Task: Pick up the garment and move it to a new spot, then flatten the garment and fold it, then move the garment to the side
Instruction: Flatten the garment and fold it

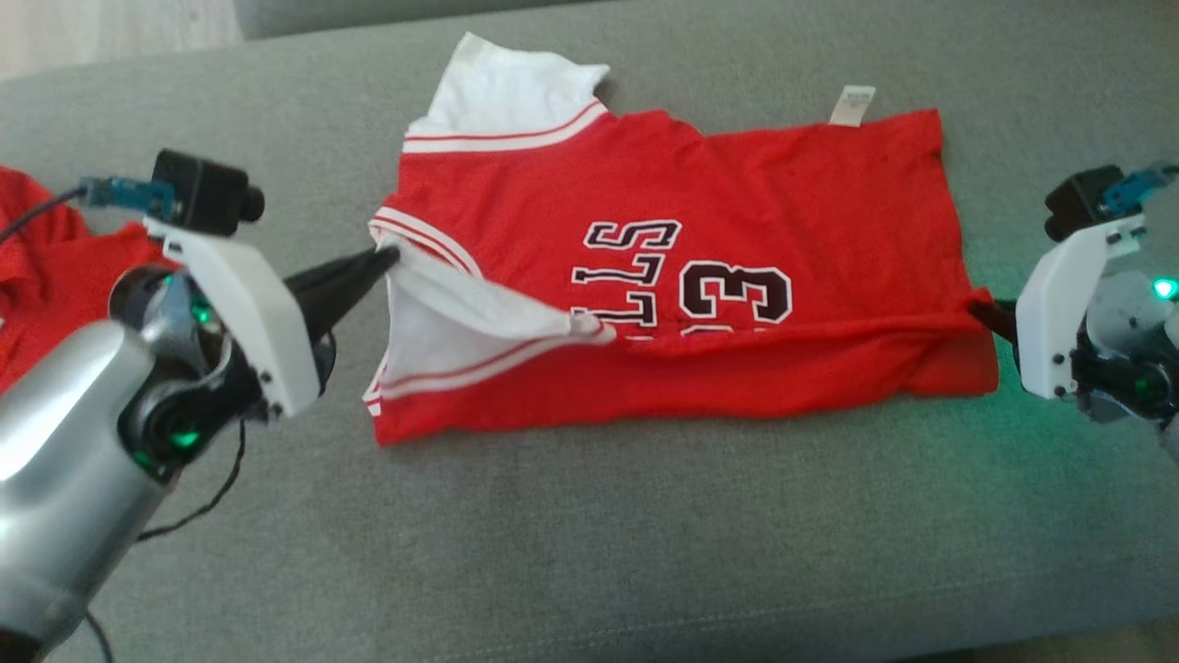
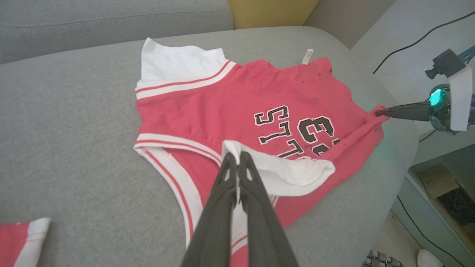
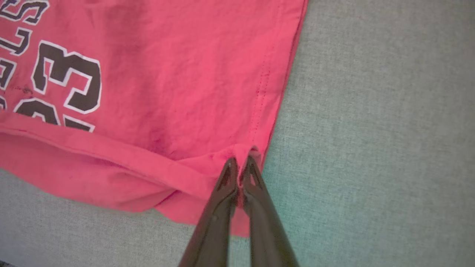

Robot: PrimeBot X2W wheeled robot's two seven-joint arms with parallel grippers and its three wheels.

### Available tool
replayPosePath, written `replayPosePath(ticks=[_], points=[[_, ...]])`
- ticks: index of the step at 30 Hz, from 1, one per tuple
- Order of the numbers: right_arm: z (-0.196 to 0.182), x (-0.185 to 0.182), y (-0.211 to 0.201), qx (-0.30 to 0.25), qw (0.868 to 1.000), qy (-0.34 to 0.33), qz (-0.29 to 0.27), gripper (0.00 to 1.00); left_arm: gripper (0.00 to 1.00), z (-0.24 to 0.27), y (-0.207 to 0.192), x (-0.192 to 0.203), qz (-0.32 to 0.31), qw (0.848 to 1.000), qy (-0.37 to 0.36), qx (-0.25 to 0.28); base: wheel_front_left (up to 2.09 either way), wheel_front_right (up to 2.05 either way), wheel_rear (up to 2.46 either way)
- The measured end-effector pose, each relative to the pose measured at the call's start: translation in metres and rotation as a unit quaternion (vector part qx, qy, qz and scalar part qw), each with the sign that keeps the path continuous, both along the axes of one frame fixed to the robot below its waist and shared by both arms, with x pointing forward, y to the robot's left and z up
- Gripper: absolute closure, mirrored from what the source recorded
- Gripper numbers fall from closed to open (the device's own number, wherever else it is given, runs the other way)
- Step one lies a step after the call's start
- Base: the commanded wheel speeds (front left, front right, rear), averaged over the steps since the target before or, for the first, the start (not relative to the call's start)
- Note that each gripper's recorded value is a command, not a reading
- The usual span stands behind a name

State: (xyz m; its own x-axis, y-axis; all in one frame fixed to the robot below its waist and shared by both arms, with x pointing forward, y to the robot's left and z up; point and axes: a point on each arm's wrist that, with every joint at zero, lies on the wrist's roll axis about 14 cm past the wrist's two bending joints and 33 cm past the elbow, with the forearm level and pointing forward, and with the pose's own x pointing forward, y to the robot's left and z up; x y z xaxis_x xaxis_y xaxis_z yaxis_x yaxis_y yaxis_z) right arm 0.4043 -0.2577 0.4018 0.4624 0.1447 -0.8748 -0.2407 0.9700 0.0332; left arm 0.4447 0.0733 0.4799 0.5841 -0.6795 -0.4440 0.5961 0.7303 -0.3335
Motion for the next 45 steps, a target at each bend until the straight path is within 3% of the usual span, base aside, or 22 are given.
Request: replayPosePath(ticks=[3, 4, 5, 6, 11, 18, 23, 29, 35, 39, 45], points=[[-0.006, 0.004, 0.001, 0.002, 1.0, 0.0, -0.003, 0.98, 1.0, -0.005, -0.007, 0.011, 0.0, 1.0, -0.001, 0.0, 0.0, 0.0, 0.0], [-0.008, 0.005, 0.002, 0.002, 1.0, -0.001, -0.003, 0.2, 1.0, -0.006, -0.007, 0.014, 0.001, 1.0, 0.0, 0.0, 0.0, 0.0, 0.0], [-0.009, 0.007, 0.001, -0.002, 1.0, -0.006, 0.0, 0.0, 0.51, -0.01, -0.007, 0.017, 0.003, 1.0, 0.003, 0.004, 0.0, 0.0, 0.0], [-0.01, 0.009, 0.0, -0.003, 1.0, -0.008, -0.002, 0.0, 0.0, -0.014, -0.005, 0.02, 0.007, 1.0, 0.003, 0.011, 0.0, 0.0, 0.0], [-0.01, 0.019, 0.001, 0.0, 0.999, -0.031, -0.005, 0.0, 0.0, -0.033, 0.008, 0.031, 0.028, 0.999, -0.004, 0.046, 0.0, 0.0, 0.0], [0.018, 0.051, 0.009, 0.027, 0.987, -0.155, -0.011, 0.0, 0.0, -0.004, 0.017, 0.057, 0.127, 0.988, -0.083, -0.018, 0.0, 0.0, 0.0], [0.065, 0.075, 0.024, 0.069, 0.956, -0.286, -0.013, 0.0, 0.0, 0.045, 0.029, 0.068, 0.196, 0.959, -0.184, -0.086, 0.0, 0.0, 0.0], [0.103, 0.069, 0.034, 0.108, 0.904, -0.412, -0.023, 0.0, 0.0, 0.058, 0.052, 0.04, 0.271, 0.932, -0.2, -0.133, 0.0, 0.0, 0.0], [0.117, 0.052, 0.043, 0.145, 0.873, -0.463, -0.058, 0.0, 0.0, 0.084, 0.049, 0.006, 0.308, 0.898, -0.222, -0.221, 0.0, 0.0, 0.0], [0.12, 0.036, 0.044, 0.147, 0.859, -0.485, -0.071, 0.0, 0.0, 0.054, 0.046, -0.024, 0.321, 0.902, -0.202, -0.207, 0.0, 0.0, 0.0], [0.106, 0.004, 0.047, 0.136, 0.851, -0.499, -0.093, 0.0, 0.0, 0.03, 0.035, -0.047, 0.321, 0.909, -0.188, -0.187, 0.0, 0.0, 0.0]])
